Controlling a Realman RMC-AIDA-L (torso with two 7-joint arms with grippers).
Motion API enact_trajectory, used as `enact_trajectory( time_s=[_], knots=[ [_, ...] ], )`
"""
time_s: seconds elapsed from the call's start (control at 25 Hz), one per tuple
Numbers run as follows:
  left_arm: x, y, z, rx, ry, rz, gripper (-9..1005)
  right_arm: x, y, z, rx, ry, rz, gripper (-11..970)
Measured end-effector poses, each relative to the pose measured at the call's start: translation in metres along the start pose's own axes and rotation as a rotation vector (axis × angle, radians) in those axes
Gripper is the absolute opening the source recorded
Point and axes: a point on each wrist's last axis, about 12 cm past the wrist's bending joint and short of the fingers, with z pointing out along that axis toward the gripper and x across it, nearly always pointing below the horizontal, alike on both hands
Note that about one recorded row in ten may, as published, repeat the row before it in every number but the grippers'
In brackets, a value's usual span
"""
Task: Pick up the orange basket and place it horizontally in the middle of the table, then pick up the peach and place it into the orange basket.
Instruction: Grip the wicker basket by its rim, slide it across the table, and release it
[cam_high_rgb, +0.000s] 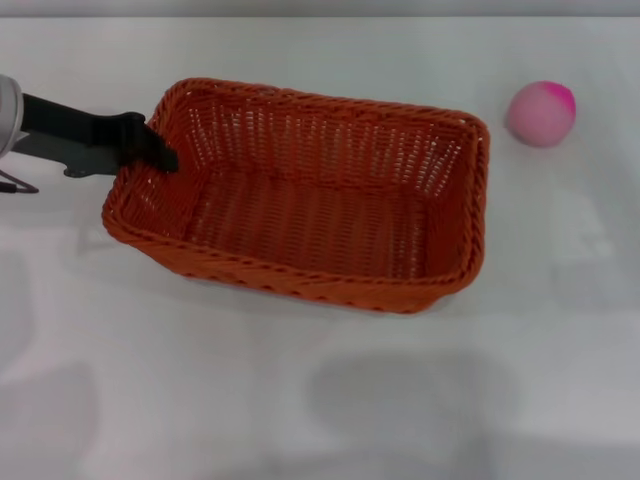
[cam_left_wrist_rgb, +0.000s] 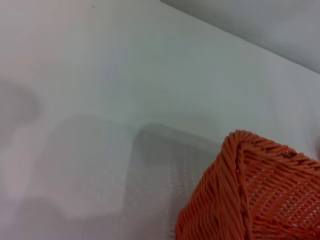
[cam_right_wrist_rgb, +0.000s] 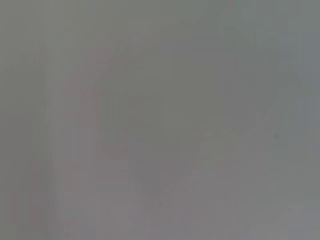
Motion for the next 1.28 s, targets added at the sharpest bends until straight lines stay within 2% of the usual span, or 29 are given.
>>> enact_trajectory(
  time_s=[0.2,1.0,1.28],
  knots=[
    [0.002,0.005,0.005,-0.002,0.018,-0.016,170,0.0,0.0,-0.001,-0.003,0.003,-0.001,857],
    [0.001,0.004,0.012,-0.003,0.066,-0.028,195,0.003,0.004,0.004,-0.008,0.013,-0.003,857],
    [0.001,0.004,0.013,-0.003,0.071,-0.019,472,0.002,0.003,0.004,-0.003,0.011,-0.002,858]
  ],
)
